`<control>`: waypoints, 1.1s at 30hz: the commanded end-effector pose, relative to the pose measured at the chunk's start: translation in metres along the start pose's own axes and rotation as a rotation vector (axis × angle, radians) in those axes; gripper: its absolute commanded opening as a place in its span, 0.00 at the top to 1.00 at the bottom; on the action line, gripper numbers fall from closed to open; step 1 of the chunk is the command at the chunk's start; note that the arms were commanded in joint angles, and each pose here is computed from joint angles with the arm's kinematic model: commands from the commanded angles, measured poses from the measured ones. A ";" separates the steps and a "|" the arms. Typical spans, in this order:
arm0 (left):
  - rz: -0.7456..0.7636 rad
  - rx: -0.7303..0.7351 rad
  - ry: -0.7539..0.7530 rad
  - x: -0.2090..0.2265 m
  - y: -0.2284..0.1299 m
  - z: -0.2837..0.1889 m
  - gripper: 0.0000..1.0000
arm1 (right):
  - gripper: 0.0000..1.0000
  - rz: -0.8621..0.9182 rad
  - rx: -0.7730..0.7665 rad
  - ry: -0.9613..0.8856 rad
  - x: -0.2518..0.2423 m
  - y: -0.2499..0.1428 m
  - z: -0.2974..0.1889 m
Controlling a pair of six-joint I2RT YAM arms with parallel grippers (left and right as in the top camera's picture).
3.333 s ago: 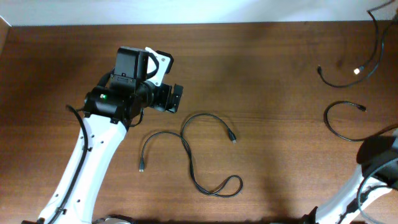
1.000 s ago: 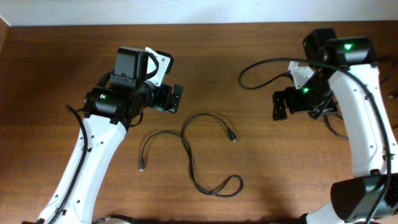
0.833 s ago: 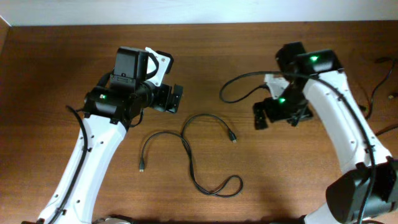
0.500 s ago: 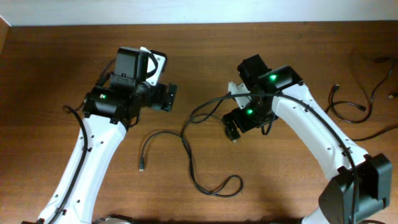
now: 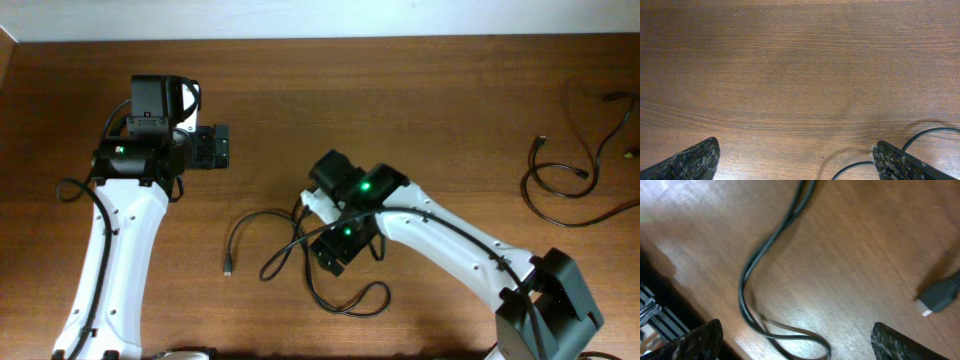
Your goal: Untangle cables
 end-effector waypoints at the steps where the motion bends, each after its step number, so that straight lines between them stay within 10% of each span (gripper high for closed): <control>1: -0.017 -0.002 -0.008 0.000 0.001 0.001 0.01 | 0.06 -0.010 0.023 0.009 0.016 -0.002 0.013; 8: -0.017 -0.002 -0.008 0.000 0.001 0.001 0.01 | 0.09 -0.013 -0.015 0.028 0.043 0.015 0.040; 19: -0.017 -0.002 -0.008 0.000 0.001 0.001 0.01 | 0.46 0.074 0.140 -0.027 0.040 -0.001 0.105; 28: -0.017 -0.002 -0.008 0.000 0.001 0.001 0.01 | 0.96 0.091 0.205 -0.118 0.018 -0.026 0.128; 33: -0.017 -0.002 -0.008 0.000 0.001 0.001 0.01 | 0.96 0.119 0.185 -0.134 0.014 -0.022 0.128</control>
Point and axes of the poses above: each gripper's point midway between its finger pads, its own z axis out along the fingers, its own x axis along the line the jaws close on, y = z × x, the point moved 2 cm from there along -z, back along the fingers, and after that the axes turned 5 degrees about z, right-handed, at the moved point
